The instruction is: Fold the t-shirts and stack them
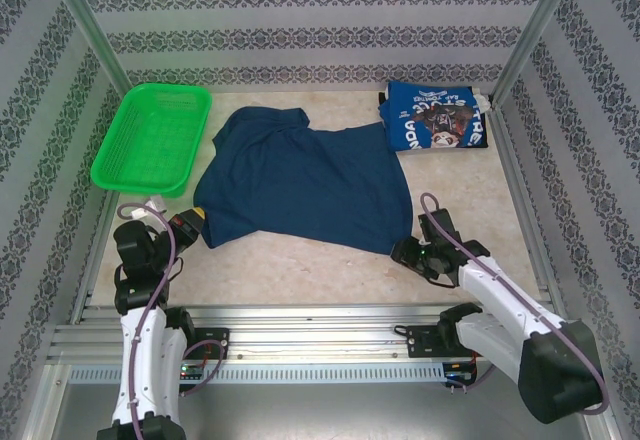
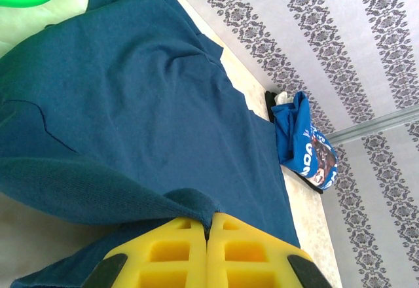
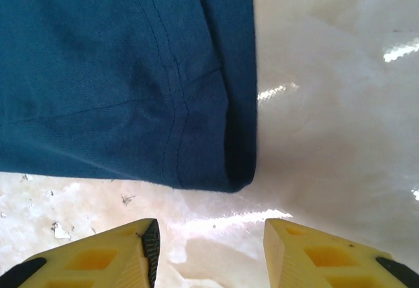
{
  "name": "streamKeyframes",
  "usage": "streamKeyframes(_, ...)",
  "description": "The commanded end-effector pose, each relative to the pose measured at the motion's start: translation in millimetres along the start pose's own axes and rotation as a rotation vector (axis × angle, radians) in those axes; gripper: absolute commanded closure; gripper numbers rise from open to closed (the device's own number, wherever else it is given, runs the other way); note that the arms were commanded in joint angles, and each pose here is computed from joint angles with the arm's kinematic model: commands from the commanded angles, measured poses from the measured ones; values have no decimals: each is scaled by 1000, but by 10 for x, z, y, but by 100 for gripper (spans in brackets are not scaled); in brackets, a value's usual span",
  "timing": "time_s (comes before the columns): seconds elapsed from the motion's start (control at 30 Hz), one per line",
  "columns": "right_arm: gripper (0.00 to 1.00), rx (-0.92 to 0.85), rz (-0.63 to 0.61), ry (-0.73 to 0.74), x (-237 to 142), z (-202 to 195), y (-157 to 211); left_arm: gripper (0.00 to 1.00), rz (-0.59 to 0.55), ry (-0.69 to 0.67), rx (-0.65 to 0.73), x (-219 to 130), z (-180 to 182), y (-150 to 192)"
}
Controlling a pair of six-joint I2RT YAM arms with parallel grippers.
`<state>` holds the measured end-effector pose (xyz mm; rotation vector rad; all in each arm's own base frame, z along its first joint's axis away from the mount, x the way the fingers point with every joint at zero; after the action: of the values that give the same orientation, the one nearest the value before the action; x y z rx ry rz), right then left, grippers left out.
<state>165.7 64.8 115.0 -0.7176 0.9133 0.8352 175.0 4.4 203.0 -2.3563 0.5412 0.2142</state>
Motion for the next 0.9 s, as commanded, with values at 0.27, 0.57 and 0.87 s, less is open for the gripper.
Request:
streamKeyframes(0.27,54,-1,-63,-87,-110,205,-384,100,0,-1,23,-19,2,19)
streamKeyframes(0.57,60,-17,-38,-71,96,214,-548,100,1,2,24,-17,-4,17)
streamKeyframes(0.87,64,-31,5,-36,283,180,-586,100,3,1,27,-23,-15,8)
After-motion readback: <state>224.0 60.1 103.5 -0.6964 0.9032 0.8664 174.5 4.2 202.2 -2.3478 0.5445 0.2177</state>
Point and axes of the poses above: each hand's point on the last joint's axis, 136 mm out from that joint toward the fingers, its own x axis out along the fingers, its own z axis along the line the jaws close on, y = z × x, the point moved 9 cm from there along -x, back along the fingers, and after that the axes turned 3 degrees about x, right-handed, at the moved point
